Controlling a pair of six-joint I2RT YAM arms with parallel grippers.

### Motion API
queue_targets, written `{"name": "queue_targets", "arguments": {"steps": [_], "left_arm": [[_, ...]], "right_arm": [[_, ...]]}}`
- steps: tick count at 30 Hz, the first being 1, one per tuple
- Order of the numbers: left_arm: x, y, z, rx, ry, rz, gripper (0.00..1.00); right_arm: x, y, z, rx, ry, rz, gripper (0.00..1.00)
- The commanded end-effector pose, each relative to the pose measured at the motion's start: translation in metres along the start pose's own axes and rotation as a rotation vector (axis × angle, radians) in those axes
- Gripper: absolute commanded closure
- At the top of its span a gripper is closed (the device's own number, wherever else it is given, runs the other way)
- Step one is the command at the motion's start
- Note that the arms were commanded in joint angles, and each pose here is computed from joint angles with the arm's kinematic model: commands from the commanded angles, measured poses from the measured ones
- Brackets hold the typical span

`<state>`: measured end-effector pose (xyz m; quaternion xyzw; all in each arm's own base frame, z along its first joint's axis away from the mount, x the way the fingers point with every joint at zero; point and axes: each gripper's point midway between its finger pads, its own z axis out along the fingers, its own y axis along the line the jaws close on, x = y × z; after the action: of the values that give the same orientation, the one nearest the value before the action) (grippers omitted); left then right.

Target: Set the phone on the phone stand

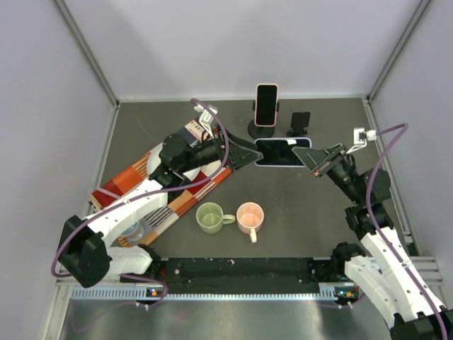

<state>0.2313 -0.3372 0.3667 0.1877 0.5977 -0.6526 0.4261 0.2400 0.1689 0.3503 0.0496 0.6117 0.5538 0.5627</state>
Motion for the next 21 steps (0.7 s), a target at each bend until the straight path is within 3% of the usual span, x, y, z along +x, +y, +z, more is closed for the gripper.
{"name": "queue_targets", "arguments": {"steps": [1, 5, 10, 16, 20, 21], "left_arm": [[-0.016, -0.004, -0.006, -0.054, -0.054, 0.097, 0.09], [-0.024, -0.007, -0.013, -0.093, -0.079, 0.135, 0.08], [-0.010, -0.002, -0.008, -0.061, -0.040, 0.072, 0.06], [0.003, -0.022, 0.012, 0.084, 0.013, 0.032, 0.14], [0.013, -0.042, 0.019, 0.194, 0.041, 0.006, 0.23], [0.014, -0.045, 0.020, 0.214, 0.044, 0.006, 0.29]], "right_arm": [[-0.032, 0.051, -0.008, -0.129, -0.096, -0.107, 1.00], [-0.040, 0.058, -0.013, -0.120, -0.119, -0.159, 1.00], [-0.040, 0.066, -0.014, -0.156, -0.118, -0.151, 1.00], [-0.039, 0.070, -0.013, -0.191, -0.115, -0.136, 1.00], [-0.036, 0.068, -0.013, -0.203, -0.116, -0.114, 1.00], [-0.036, 0.069, -0.014, -0.213, -0.118, -0.107, 1.00]]}}
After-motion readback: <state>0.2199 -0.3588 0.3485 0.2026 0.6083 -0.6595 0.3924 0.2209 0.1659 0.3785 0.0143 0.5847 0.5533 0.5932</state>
